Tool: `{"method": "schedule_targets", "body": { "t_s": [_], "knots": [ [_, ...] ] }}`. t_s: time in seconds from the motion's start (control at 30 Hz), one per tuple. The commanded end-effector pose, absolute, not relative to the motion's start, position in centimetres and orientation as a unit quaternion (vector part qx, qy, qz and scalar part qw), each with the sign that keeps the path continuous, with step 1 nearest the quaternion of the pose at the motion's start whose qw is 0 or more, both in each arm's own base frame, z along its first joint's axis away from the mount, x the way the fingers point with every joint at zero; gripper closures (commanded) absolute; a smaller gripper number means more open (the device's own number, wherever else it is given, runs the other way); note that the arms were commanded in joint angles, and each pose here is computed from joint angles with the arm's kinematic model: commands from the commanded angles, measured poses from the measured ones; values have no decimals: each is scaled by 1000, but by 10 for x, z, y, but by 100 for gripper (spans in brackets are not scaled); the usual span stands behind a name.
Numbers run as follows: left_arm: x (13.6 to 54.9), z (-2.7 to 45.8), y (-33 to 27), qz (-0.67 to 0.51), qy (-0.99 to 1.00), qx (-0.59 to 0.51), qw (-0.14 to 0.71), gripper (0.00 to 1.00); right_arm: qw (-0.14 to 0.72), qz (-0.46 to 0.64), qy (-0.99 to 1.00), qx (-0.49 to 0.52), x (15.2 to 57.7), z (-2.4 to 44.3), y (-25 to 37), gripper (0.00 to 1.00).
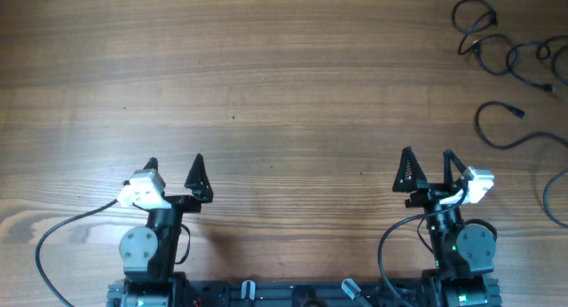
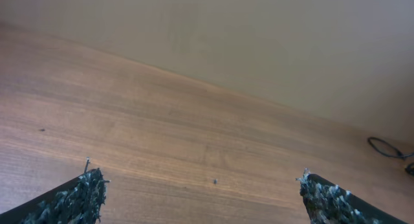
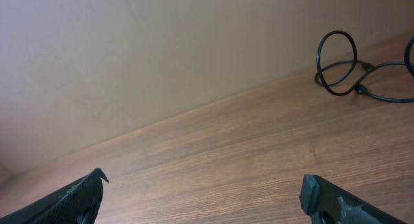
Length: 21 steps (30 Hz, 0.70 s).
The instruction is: Untangle cables
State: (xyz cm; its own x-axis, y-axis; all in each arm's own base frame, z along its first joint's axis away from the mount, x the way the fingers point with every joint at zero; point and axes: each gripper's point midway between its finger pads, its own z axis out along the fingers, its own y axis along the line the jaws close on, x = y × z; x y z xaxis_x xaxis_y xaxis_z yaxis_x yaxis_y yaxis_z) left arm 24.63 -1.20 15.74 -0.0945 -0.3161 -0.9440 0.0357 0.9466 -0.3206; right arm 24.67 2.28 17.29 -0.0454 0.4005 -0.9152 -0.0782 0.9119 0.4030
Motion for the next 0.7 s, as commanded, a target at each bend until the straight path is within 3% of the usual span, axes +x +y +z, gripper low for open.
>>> {"method": "schedule_targets", "body": {
  "t_s": [0.0,0.67],
  "knots": [
    [246,158,-14,-133,726,-89,669,0,682,184,699,112,246,174,26,0],
    [247,152,-14,-132,734,-90,660,0,682,184,699,112,246,174,26,0]
  ]
}}
